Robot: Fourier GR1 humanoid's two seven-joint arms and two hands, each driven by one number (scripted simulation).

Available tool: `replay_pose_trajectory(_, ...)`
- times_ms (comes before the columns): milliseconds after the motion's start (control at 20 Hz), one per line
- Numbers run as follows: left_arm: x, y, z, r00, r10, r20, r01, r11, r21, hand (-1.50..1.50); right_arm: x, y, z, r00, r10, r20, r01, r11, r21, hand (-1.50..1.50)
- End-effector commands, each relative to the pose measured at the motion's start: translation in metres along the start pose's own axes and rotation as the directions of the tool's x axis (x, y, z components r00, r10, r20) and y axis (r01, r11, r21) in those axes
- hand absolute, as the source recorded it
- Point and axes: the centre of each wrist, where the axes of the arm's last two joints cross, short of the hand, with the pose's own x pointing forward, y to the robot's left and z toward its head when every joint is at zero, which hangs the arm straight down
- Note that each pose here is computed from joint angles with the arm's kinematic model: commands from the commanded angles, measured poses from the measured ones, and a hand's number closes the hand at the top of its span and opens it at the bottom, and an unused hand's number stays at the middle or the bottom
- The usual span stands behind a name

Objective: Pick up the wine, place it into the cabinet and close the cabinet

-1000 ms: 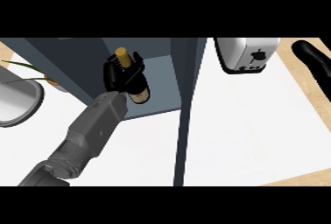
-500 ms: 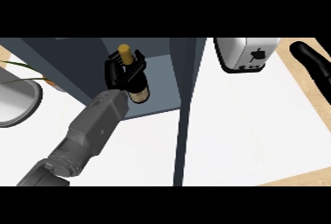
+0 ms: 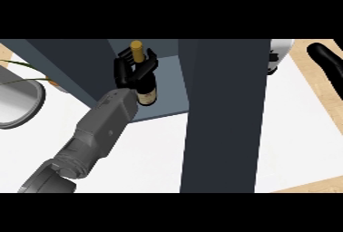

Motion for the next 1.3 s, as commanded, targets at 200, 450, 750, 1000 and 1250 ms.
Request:
replay_pose_trajectory(200,0.001,-0.024,0.01,0.992,0.015,-0.127,-0.015,1.0,-0.002,1.5,-0.004,-0.003,0.009,1.0,0.013,0.006,-0.013,1.0,-0.005,-1.5)
replay_pose_trajectory(450,0.006,-0.027,0.007,0.984,0.023,-0.176,-0.021,1.0,0.012,1.5,-0.002,-0.006,0.003,1.0,0.03,0.008,-0.03,0.999,-0.024,-1.5)
replay_pose_trajectory(750,0.001,-0.012,0.003,0.984,-0.055,-0.167,0.06,0.998,0.025,1.5,0.002,-0.011,0.014,1.0,0.016,0.02,-0.016,0.999,-0.031,-1.5)
replay_pose_trajectory(1000,0.006,-0.01,-0.003,0.956,-0.286,-0.06,0.288,0.958,0.018,1.5,-0.002,-0.01,0.007,1.0,0.017,0.007,-0.017,1.0,0.0,-1.5)
replay_pose_trajectory(1250,0.0,0.012,-0.009,0.925,-0.38,-0.022,0.381,0.922,0.074,1.5,-0.002,-0.007,0.008,0.999,0.031,0.028,-0.031,1.0,-0.001,-1.5)
